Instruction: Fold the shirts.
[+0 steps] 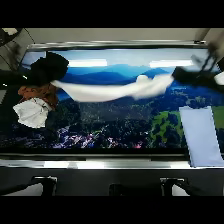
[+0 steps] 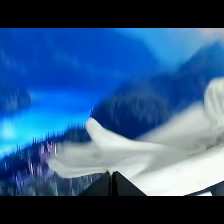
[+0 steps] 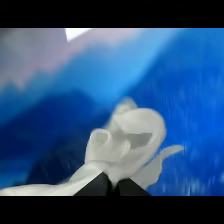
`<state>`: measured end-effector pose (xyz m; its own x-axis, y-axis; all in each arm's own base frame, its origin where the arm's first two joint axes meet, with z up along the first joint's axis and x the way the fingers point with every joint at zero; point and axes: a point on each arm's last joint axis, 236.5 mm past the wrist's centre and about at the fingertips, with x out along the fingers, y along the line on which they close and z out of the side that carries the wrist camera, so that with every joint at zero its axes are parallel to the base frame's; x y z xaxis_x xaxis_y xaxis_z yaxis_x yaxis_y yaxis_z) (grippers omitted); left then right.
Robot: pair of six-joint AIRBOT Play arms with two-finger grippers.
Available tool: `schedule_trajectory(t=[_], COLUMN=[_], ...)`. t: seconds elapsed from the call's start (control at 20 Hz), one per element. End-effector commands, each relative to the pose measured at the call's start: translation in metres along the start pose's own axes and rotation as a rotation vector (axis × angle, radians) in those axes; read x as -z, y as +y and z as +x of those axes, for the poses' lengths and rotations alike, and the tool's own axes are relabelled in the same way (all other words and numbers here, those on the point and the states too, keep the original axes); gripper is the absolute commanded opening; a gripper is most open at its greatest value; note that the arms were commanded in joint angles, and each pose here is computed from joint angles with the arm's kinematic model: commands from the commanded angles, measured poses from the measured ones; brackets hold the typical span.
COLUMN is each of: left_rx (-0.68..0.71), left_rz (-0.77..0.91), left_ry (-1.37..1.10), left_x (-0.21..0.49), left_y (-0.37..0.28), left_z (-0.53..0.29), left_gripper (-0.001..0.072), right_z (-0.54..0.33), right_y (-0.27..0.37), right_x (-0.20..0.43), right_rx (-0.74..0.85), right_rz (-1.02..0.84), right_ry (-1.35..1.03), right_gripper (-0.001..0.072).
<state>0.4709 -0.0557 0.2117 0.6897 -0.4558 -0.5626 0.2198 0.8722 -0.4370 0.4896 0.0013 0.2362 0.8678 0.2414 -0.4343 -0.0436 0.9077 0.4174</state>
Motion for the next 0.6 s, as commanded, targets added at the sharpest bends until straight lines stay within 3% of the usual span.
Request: schedule_trajectory(t=[0.0, 0.1, 0.2, 0.35, 0.55], left_rx=[-0.011, -0.009, 0.021, -0.007, -0.089], left_rz=[0.199, 0.259, 0.297, 0.301, 0.276], left_ry=[-0.642, -0.963, -1.126, -1.18, -1.1], left_x=[-0.121, -0.132, -0.107, -0.073, -0.054], left_y=[-0.113, -0.172, -0.216, -0.234, -0.22], left_z=[-0.203, -0.328, -0.403, -0.445, -0.438], left_gripper=[0.0021, 0.0022, 0.0022, 0.0022, 0.0022], right_z=[-0.216, -0.334, -0.405, -0.447, -0.447], right_y=[0.105, 0.147, 0.169, 0.164, 0.151], right_x=[-0.158, -0.173, -0.157, -0.13, -0.112], right_rx=[-0.003, 0.016, 0.008, 0.065, 0.136], right_rz=[-0.3, -0.397, -0.402, -0.364, -0.356], right_ry=[-0.651, -0.892, -0.987, -0.987, -0.896], right_gripper=[0.0051, 0.0051, 0.0051, 0.0051, 0.0051])
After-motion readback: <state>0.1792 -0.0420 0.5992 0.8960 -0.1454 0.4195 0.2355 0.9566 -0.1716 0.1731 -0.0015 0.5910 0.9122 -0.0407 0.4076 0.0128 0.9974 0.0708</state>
